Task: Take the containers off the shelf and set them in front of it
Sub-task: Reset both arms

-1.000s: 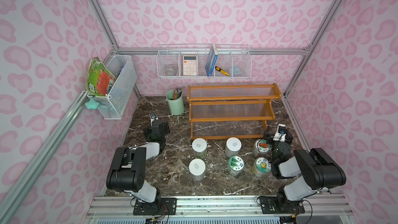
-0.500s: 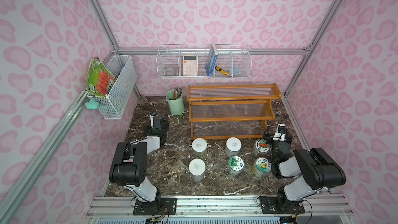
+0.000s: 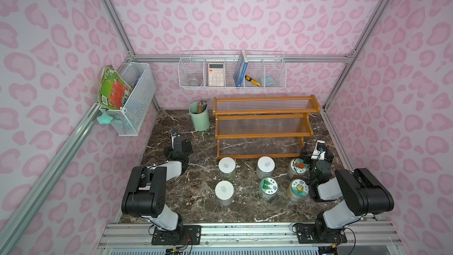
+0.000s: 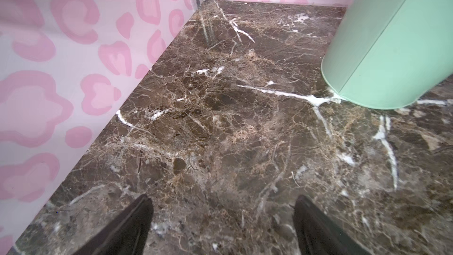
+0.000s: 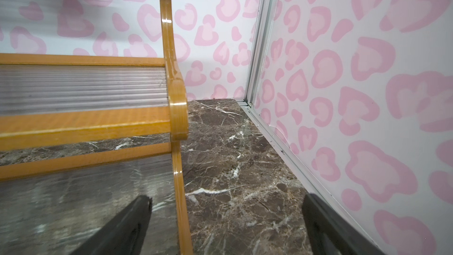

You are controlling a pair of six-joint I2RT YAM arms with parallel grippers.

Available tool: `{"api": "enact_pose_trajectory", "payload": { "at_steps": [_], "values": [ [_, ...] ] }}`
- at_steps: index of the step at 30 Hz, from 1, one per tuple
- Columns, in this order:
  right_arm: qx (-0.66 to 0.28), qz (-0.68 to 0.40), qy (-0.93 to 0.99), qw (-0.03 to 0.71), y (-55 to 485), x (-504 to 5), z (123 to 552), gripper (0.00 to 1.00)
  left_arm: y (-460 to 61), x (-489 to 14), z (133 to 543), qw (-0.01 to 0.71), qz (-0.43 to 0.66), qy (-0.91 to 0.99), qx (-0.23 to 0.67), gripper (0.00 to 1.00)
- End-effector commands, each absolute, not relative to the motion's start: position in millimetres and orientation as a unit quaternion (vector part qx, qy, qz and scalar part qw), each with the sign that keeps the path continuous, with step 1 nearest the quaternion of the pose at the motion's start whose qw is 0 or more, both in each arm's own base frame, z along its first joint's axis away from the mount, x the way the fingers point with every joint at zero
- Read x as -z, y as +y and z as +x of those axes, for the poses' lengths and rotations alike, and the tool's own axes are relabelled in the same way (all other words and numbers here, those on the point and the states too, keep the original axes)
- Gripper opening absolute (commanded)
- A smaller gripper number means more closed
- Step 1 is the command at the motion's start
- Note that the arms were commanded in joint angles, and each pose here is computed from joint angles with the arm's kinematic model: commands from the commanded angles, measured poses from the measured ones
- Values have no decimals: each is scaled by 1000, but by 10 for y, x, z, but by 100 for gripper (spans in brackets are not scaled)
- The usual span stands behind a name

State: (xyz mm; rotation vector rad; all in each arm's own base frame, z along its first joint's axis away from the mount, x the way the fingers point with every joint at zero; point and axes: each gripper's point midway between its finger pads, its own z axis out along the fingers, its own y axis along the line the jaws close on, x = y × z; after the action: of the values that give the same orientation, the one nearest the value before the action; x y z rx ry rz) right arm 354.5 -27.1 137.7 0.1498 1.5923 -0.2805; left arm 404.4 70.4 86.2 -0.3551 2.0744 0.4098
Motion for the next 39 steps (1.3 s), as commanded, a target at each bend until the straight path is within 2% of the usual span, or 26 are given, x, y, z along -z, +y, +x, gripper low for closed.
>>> {"api": "enact_pose_trajectory", "payload": {
  "at_steps": [1,11,39],
  "values": [
    [119,70,708,693,-262,-1409,3562,99,723,-979,4058,503,-153,833,-169,91],
    [119,69,706,694,-261,-1419,3556,99,693,-1180,3816,569,-172,775,-216,90],
    [119,69,707,694,-259,-1414,3554,99,585,-1024,3988,537,-124,822,-147,90]
  ]
}}
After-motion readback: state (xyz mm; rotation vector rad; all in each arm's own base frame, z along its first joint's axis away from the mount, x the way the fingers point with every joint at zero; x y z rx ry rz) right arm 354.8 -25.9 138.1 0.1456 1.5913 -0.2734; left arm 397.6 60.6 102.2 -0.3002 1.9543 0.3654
